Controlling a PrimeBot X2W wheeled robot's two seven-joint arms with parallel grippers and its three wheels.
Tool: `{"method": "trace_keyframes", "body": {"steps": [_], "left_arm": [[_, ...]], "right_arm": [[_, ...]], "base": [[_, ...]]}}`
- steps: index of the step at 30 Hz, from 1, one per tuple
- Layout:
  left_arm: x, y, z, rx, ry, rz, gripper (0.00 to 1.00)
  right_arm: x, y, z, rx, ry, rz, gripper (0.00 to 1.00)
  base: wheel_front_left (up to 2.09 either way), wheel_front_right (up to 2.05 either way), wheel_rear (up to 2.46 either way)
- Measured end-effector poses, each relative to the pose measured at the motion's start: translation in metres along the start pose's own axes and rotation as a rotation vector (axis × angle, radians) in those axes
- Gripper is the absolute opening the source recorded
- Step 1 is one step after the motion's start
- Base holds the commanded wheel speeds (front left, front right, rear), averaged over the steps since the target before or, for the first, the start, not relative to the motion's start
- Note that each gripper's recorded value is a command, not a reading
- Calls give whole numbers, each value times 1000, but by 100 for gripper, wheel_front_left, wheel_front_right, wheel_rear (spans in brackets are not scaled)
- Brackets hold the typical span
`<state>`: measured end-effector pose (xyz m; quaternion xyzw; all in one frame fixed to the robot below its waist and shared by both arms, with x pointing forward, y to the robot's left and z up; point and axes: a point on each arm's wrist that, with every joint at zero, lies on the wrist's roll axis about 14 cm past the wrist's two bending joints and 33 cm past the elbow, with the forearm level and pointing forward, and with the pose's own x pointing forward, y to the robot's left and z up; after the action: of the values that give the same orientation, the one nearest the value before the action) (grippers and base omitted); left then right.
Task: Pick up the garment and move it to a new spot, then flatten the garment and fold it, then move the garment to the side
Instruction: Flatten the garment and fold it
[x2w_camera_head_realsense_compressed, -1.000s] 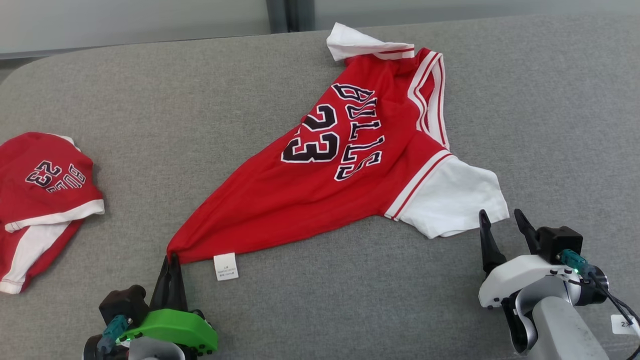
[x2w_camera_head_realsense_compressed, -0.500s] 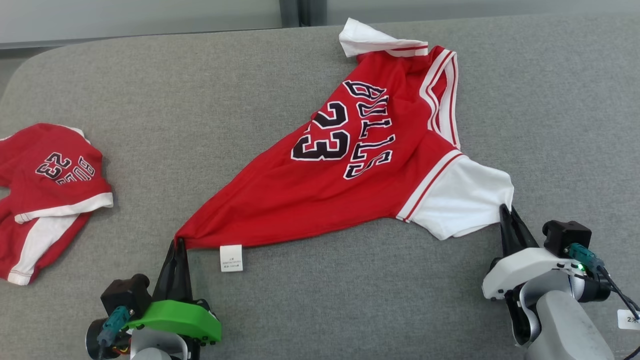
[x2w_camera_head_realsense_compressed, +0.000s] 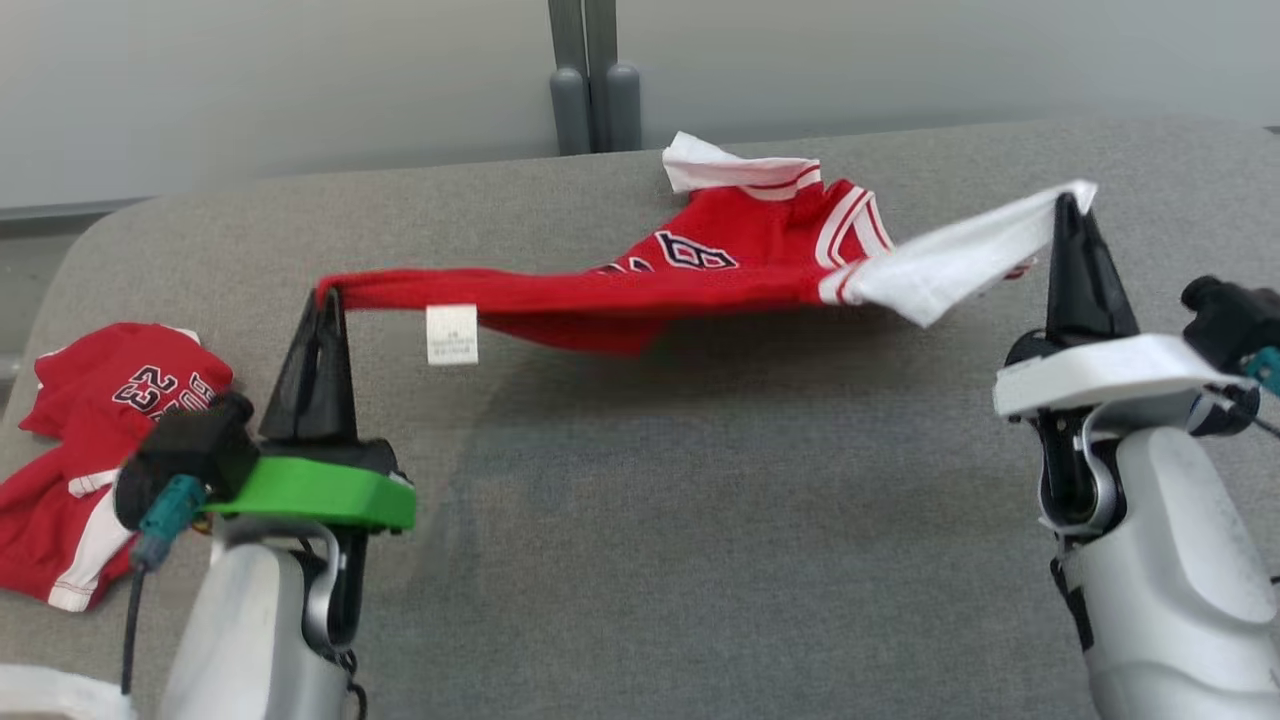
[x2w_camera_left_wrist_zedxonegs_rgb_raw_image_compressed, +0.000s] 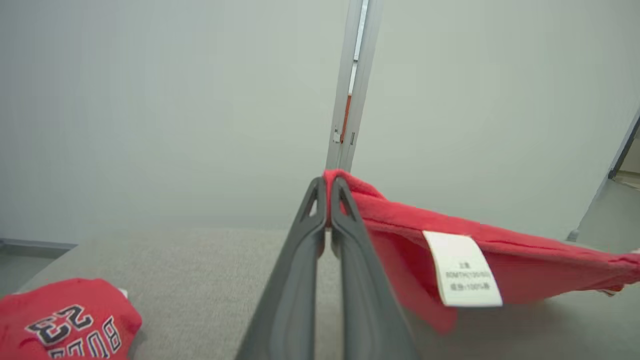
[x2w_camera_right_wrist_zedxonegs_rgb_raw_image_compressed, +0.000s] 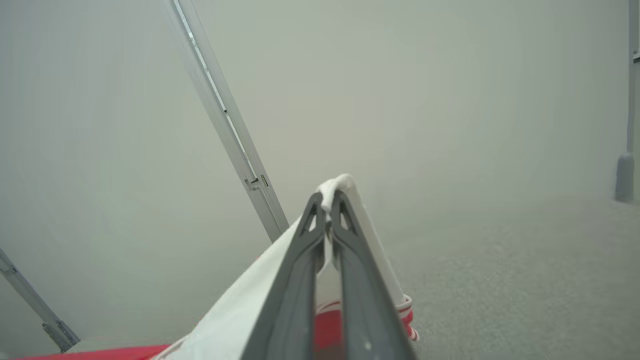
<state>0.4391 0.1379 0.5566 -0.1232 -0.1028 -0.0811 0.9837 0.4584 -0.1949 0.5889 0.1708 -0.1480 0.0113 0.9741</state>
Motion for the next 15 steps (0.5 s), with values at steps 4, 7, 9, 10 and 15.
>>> {"method": "trace_keyframes", "body": {"steps": [4,7,9,10,15], "left_arm": [[30,-8,69,115,-171,-75,0],[49,-14,127,173,-311,-106,0],[59,-19,162,203,-393,-127,0],[62,-22,175,221,-422,-138,0],[82,-33,208,307,-480,-179,0]], "right_arm": [[19,15,72,9,-181,60,0],[27,26,125,-21,-306,111,0],[30,31,154,-46,-371,134,0],[31,32,165,-58,-394,141,0],[43,36,210,-124,-485,163,0]], "base": [[0,0,0],[0,0,0],[0,0,0],[0,0,0],[0,0,0]]}}
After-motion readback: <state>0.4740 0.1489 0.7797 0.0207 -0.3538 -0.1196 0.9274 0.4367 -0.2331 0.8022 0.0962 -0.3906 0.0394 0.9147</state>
